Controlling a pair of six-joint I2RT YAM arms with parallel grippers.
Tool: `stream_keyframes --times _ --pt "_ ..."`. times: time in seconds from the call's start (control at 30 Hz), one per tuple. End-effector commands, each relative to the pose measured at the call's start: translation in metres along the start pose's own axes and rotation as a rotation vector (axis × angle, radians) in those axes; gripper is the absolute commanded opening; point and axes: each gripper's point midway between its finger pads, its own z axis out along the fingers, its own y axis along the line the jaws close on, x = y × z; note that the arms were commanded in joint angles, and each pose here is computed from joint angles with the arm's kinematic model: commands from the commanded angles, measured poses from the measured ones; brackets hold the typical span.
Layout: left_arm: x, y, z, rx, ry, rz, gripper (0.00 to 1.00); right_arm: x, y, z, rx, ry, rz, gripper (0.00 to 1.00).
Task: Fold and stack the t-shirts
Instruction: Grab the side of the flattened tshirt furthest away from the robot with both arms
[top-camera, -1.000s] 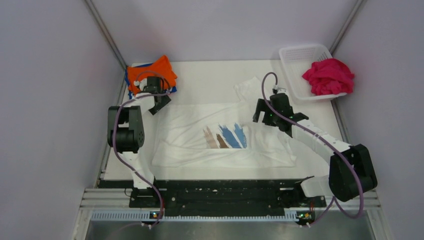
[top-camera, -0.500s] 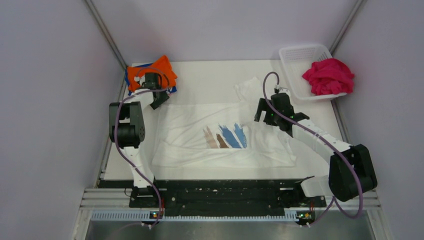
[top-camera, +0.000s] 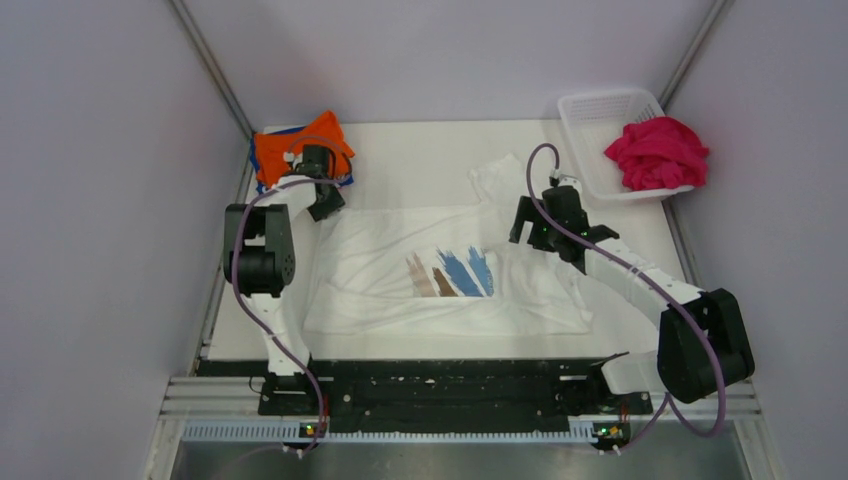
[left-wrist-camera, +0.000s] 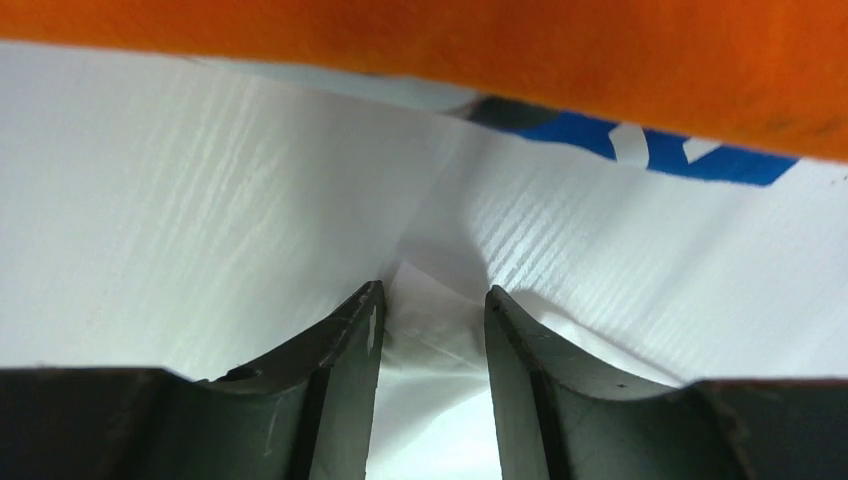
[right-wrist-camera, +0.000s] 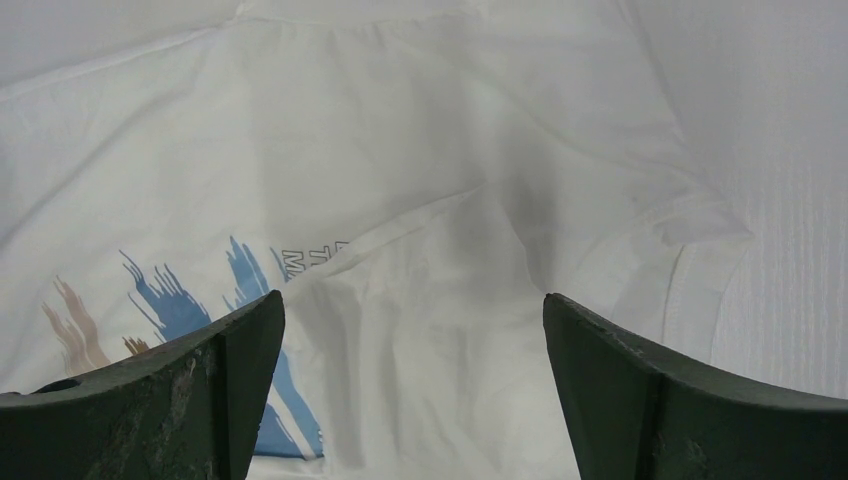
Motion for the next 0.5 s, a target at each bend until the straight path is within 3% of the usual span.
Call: stream_keyframes --times 0.0,0.17,0.3,0.47 --pt "0.016 0.008 -0.010 -0.070 0.059 0.051 0.46 -0.018 0.002 -0.002 -0.005 -0.055 0.022 0.99" --pt "0.018 0.012 -0.009 -0.090 0.069 0.056 0.33 -0.020 0.002 -0.002 -0.003 -0.061 0.024 0.99" --pt "0.016 0.013 -0.010 -0.095 0.066 0.078 0.00 -0.022 0.002 -0.001 -0.001 -0.065 0.021 0.99" --pt "0.003 0.010 -0.024 -0.070 0.013 0.097 0.00 -0.028 0.001 0.006 0.002 -0.073 0.021 0.99"
